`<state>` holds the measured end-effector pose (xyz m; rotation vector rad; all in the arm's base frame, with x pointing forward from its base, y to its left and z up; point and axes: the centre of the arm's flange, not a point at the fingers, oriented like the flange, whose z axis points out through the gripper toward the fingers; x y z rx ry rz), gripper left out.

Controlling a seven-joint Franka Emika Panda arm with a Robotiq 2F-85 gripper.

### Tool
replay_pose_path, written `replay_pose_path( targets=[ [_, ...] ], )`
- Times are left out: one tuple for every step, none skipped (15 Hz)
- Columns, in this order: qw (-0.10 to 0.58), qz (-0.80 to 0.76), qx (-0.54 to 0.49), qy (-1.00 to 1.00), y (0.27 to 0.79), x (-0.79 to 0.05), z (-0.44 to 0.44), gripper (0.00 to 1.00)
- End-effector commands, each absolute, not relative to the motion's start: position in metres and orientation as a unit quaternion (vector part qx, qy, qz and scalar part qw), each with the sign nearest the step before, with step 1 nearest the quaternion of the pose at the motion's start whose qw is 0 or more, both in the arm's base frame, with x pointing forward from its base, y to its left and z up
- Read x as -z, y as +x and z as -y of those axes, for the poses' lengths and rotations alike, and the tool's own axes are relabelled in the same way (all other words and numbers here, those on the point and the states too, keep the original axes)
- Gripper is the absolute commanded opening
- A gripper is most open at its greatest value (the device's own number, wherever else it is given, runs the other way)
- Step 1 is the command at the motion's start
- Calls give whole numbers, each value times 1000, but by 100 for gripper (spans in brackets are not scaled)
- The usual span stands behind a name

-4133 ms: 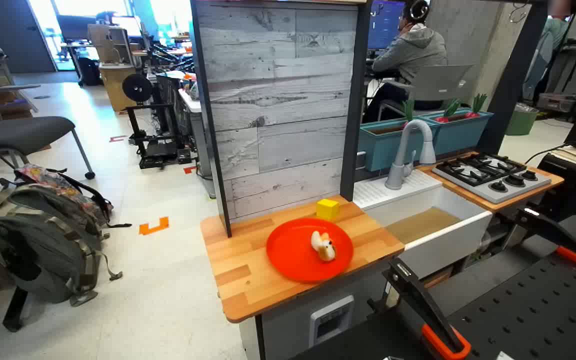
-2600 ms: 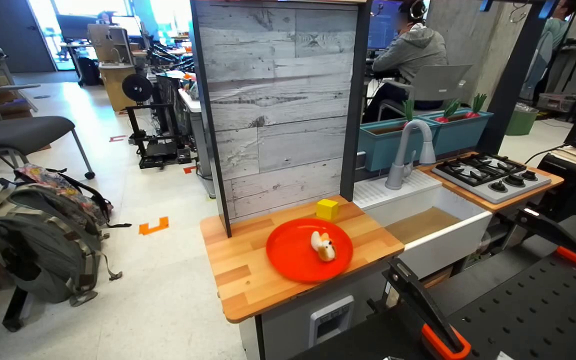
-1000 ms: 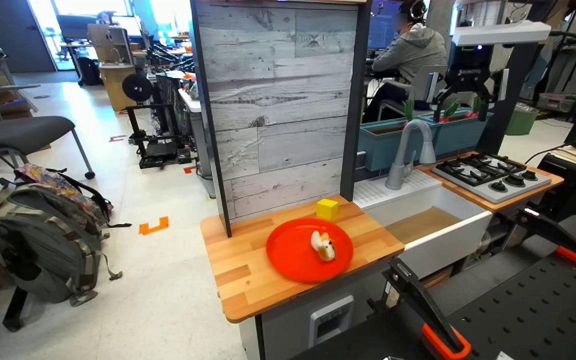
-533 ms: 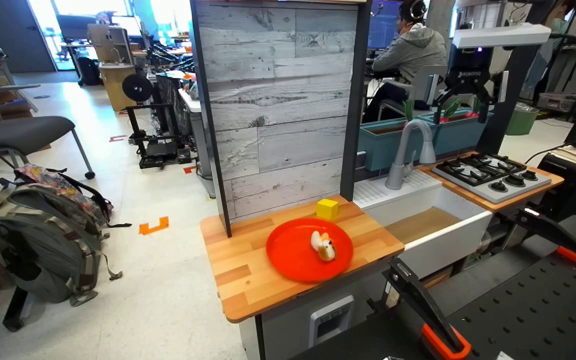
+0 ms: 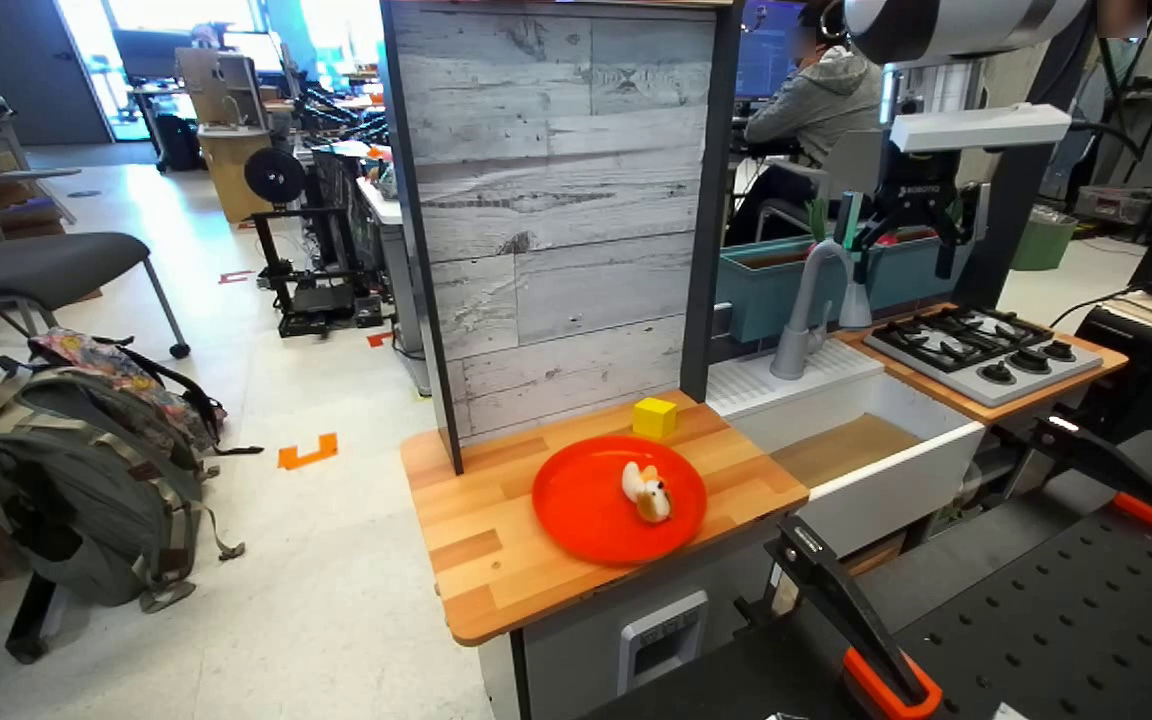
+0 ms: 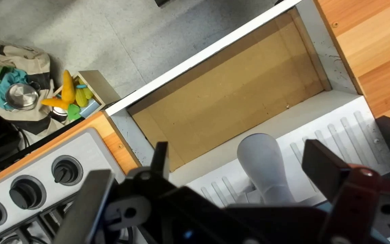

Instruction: Turn the faucet to the left

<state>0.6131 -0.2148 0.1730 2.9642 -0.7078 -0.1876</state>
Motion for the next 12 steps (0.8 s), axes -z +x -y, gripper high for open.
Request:
replay_pose_path(
  targets=[
    [59,210,40,975,630,-164,217,100],
    [62,205,37,976,634,-164,217,100],
    [63,200,37,977,637,-164,216,100],
    [65,195,35,978,638,-164,214,100],
    [66,189,35,979,641,-165,213,100],
    [67,184,34,980,643,-165,210,100],
    [68,178,32,981,645,-166,207,100],
    [68,173,32,982,646,-166,204,75],
    [69,168,30,983,649,-166,201,74],
    [70,164,30,984,650,-166,199,66],
    [70,159,30,984,651,-166,197,58],
    [69,155,31,985,652,-166,196,49]
  ],
)
